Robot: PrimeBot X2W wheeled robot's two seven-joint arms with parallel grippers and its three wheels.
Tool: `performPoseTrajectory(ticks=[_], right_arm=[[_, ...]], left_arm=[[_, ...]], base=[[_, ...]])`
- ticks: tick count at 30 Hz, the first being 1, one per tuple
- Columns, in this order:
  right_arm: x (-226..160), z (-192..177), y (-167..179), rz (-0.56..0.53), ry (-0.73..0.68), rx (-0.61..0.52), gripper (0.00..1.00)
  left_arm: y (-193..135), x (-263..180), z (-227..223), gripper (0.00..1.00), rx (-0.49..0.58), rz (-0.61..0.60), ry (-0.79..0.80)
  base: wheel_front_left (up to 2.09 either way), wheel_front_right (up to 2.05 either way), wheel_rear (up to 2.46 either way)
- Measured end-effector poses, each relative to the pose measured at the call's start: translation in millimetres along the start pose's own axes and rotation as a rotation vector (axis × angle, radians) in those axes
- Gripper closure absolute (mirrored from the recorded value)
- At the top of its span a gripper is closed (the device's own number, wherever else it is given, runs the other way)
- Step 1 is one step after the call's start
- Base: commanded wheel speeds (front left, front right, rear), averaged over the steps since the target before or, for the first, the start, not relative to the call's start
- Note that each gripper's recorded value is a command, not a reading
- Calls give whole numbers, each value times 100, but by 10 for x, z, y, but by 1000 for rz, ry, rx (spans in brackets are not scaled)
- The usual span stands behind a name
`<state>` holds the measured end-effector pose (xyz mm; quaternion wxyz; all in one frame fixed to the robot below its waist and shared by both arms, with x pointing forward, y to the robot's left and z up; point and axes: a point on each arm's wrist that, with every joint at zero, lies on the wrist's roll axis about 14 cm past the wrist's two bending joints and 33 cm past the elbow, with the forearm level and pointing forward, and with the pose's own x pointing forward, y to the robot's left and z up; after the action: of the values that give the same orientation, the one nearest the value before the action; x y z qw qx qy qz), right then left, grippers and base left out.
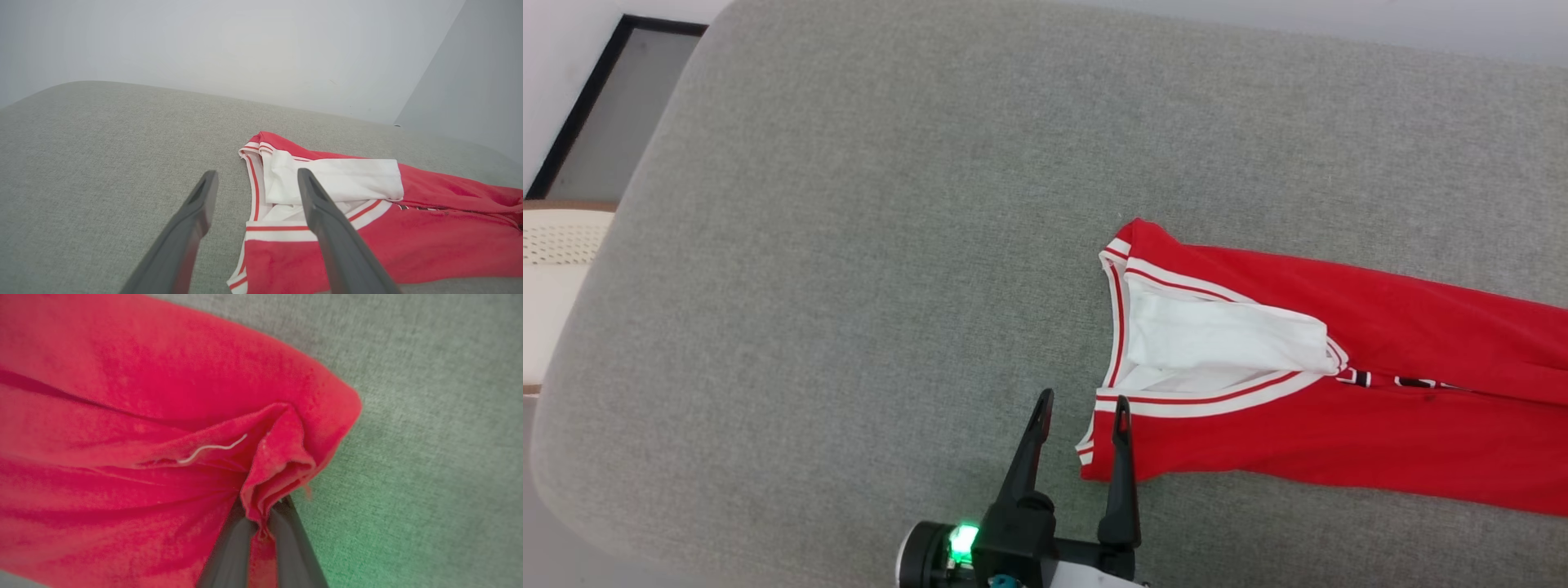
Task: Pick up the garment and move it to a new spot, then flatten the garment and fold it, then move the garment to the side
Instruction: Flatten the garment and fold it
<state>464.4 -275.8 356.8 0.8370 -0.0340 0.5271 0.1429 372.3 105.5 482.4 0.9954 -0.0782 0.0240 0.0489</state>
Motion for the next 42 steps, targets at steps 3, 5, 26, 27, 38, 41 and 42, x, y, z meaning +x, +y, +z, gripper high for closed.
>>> performPoseTrajectory(ticks=[3, 5, 26, 27, 38, 41, 42], right_arm=[[-33, 17, 11, 1, -24, 11, 100], [-61, 34, 15, 3, -45, 29, 100], [-782, -103, -945, -233, -264, 283, 100], [-799, -89, -932, -228, -276, 284, 100], [-957, 342, -46, 19, -401, 73, 100], [-991, 456, 368, 130, -419, -1, 100], [-1002, 505, 510, 169, -426, -23, 100]], left_arm=[[-7, 1, 8, 0, -4, -2, -2], [-21, 4, 19, 0, -6, -8, -6], [-177, 132, -20, 0, -5, -75, -9], [-191, 136, -25, 0, -6, -82, -7], [-219, 93, 61, 0, -27, -108, -26], [-175, 53, 88, 0, -41, -99, -29], [-147, 38, 96, 0, -43, -90, -30]], base=[[0, 0, 0], [0, 0, 0], [0, 0, 0], [0, 0, 0], [0, 0, 0], [0, 0, 0], [0, 0, 0]])
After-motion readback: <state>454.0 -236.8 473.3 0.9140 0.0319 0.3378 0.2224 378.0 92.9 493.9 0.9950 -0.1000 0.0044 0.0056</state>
